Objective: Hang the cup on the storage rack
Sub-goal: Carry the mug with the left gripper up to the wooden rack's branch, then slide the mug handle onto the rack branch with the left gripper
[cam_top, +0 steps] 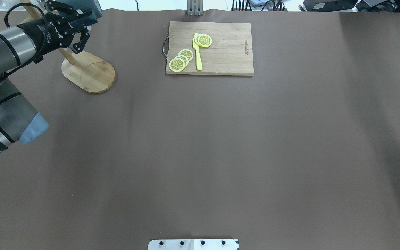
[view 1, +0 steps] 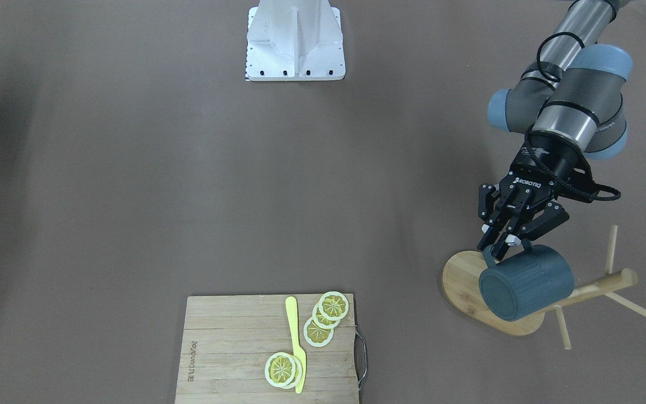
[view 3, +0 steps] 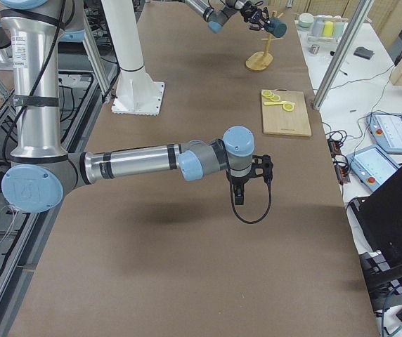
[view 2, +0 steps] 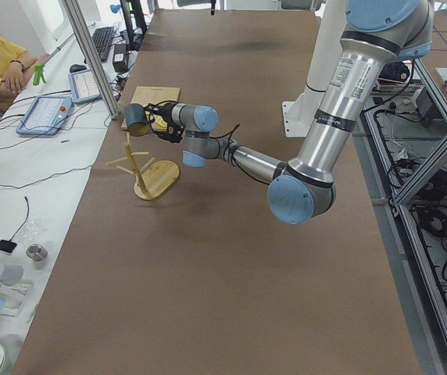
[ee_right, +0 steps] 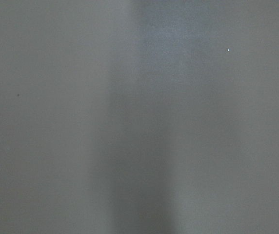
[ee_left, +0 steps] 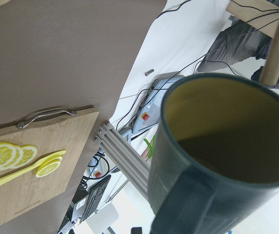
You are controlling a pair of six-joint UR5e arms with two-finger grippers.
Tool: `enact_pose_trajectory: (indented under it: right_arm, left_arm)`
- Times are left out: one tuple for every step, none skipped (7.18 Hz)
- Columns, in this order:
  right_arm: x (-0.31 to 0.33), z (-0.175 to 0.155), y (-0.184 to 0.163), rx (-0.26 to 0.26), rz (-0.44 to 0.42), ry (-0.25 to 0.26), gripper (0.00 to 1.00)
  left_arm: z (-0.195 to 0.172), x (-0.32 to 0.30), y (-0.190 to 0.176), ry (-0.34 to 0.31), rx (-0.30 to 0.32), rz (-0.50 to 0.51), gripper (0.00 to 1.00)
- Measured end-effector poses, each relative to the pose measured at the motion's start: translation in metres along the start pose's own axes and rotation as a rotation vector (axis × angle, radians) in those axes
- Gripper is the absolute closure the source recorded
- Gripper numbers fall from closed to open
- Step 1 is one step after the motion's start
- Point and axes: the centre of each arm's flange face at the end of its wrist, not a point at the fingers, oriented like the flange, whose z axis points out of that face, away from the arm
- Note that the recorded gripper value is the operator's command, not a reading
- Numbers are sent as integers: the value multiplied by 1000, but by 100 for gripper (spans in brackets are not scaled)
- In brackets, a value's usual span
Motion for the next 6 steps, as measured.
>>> enact_pose_trajectory:
  right_arm:
    - [1,0,1,-1,1,1,0]
    - [2,1,3,-1,2,1,0]
    - [2,1,4,-2,2,0,0]
    - [3,1,5,-3,3,0,0]
    - [4,1,7,-4,5,0,0]
    - [4,2,7,-5,6,0,0]
  left_arm:
    - [3,1,3,5,-3,-3,100]
    - [7,3,6,9,-6,-3,100]
    - [8,7,6,16,-5,-3,100]
    - [8,11,4,21,-2,-4,100]
    - [7,15,-1,25,-1,-6,100]
    - [4,18,-11,31,-6,-19,100]
